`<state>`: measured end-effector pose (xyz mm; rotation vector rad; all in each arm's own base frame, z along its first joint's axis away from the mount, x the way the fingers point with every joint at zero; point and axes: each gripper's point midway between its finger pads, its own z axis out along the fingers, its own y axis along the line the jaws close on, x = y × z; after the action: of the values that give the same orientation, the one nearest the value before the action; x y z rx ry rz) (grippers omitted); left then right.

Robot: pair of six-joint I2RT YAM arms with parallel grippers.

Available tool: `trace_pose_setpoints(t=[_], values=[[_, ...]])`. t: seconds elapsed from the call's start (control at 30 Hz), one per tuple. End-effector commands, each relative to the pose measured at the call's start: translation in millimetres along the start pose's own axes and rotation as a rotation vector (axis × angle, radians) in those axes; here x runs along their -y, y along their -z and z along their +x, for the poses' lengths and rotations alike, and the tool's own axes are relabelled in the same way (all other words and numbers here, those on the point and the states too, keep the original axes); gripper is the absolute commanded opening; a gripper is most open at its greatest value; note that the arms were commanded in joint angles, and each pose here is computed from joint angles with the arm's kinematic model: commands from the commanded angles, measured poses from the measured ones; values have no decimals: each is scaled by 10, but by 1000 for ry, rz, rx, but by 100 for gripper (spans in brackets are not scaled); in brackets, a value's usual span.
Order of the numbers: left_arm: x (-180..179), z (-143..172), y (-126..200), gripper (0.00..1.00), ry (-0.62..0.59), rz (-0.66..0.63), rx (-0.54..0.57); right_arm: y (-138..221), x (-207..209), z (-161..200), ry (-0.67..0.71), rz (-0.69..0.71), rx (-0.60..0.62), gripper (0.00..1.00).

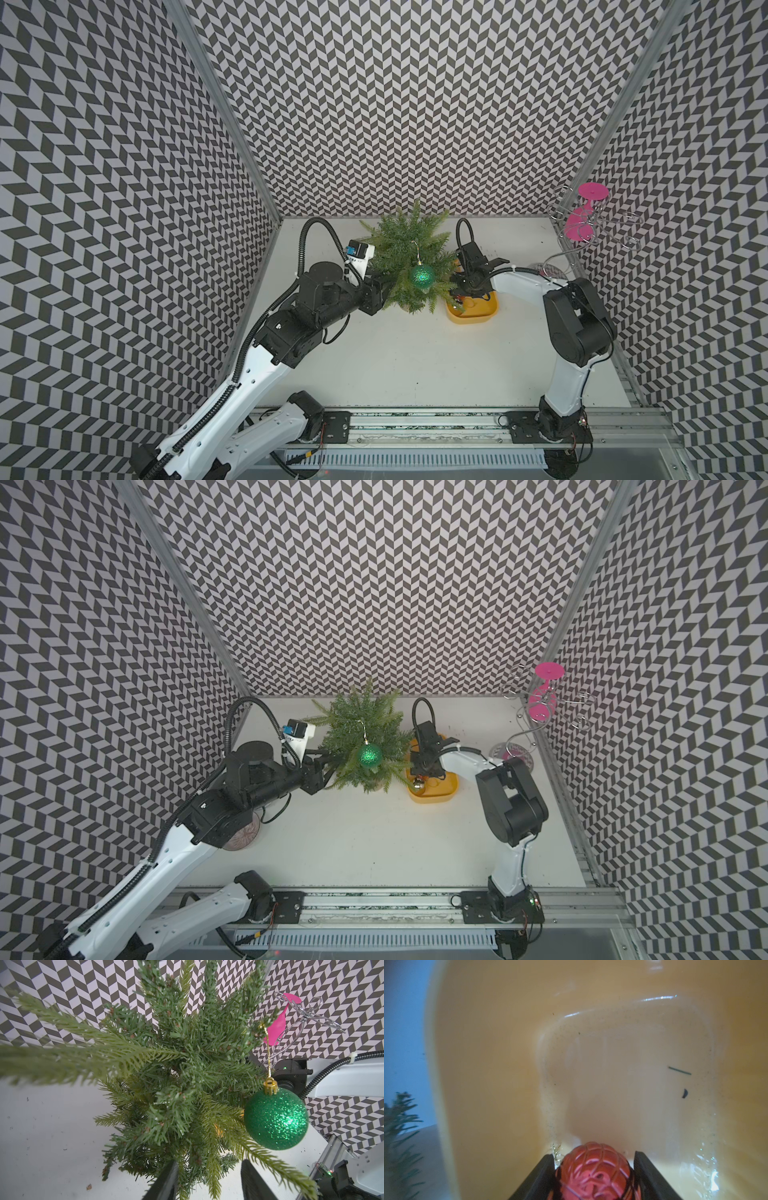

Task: Decorate the small christmas tree with ornaments
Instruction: Pick up an ornament from the container.

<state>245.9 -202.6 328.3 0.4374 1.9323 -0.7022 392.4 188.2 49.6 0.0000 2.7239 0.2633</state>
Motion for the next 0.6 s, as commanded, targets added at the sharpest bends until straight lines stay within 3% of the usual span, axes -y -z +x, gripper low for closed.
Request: trace_pose_setpoints(t=[0.0,0.27,0.57], values=[[70,-226,62,51,-9,23,60,247,-85,-175,-16,-50,68,59],[140,-344,72,51,-16,50,82,506,22,-280,-69,-89,119,59],[223,-532,94,52,-20,77,120,1120,129,-568,-119,-154,247,59]])
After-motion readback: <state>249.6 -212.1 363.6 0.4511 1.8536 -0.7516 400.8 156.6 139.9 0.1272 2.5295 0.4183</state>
